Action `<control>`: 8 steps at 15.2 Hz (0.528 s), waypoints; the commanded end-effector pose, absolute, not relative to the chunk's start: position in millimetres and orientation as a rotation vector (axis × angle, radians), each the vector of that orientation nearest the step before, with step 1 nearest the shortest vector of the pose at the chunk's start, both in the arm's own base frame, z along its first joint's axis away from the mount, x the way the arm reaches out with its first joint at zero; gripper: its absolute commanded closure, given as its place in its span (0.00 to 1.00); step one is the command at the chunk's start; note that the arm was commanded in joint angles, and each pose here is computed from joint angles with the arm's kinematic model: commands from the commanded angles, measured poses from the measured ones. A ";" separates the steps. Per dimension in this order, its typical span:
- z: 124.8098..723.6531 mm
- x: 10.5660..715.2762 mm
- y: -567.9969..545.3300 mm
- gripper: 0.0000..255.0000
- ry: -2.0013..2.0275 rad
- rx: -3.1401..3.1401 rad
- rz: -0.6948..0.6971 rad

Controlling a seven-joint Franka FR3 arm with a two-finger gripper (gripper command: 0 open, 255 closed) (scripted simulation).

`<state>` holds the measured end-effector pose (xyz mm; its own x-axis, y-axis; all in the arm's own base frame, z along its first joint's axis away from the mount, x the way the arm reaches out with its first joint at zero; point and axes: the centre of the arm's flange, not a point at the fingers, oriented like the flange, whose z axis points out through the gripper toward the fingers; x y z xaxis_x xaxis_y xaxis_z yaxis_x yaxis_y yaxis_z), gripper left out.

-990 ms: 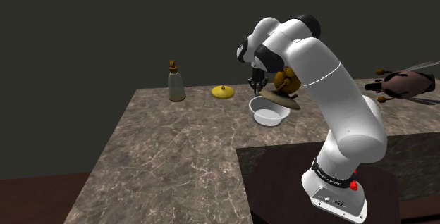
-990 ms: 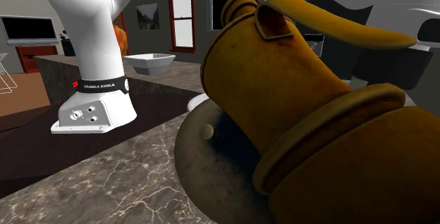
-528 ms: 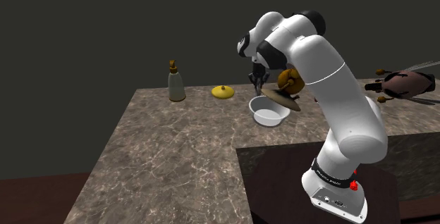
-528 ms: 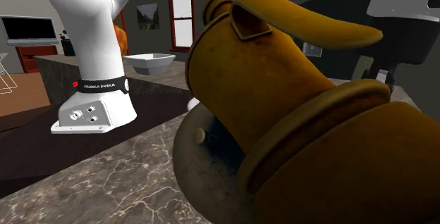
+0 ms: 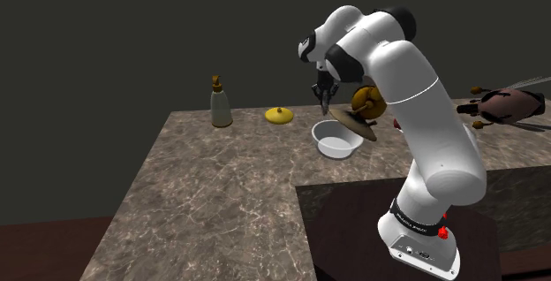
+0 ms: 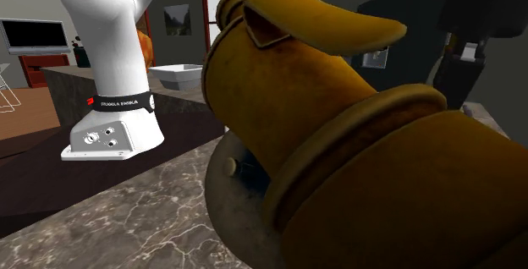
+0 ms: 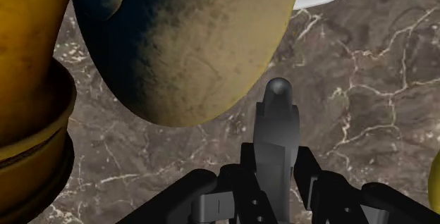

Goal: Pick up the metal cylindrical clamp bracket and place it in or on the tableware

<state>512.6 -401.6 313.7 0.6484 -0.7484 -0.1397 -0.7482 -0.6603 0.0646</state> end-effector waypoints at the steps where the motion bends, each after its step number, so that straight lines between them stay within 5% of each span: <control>1: 325.5 512.3 -401.5 1.00 -1.294 2.851 -0.242; 8: 362.4 512.3 -401.5 1.00 -1.294 2.851 -0.242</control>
<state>512.7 -400.8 357.3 0.6485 -0.7485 -0.1390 -0.7482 -0.6603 0.0647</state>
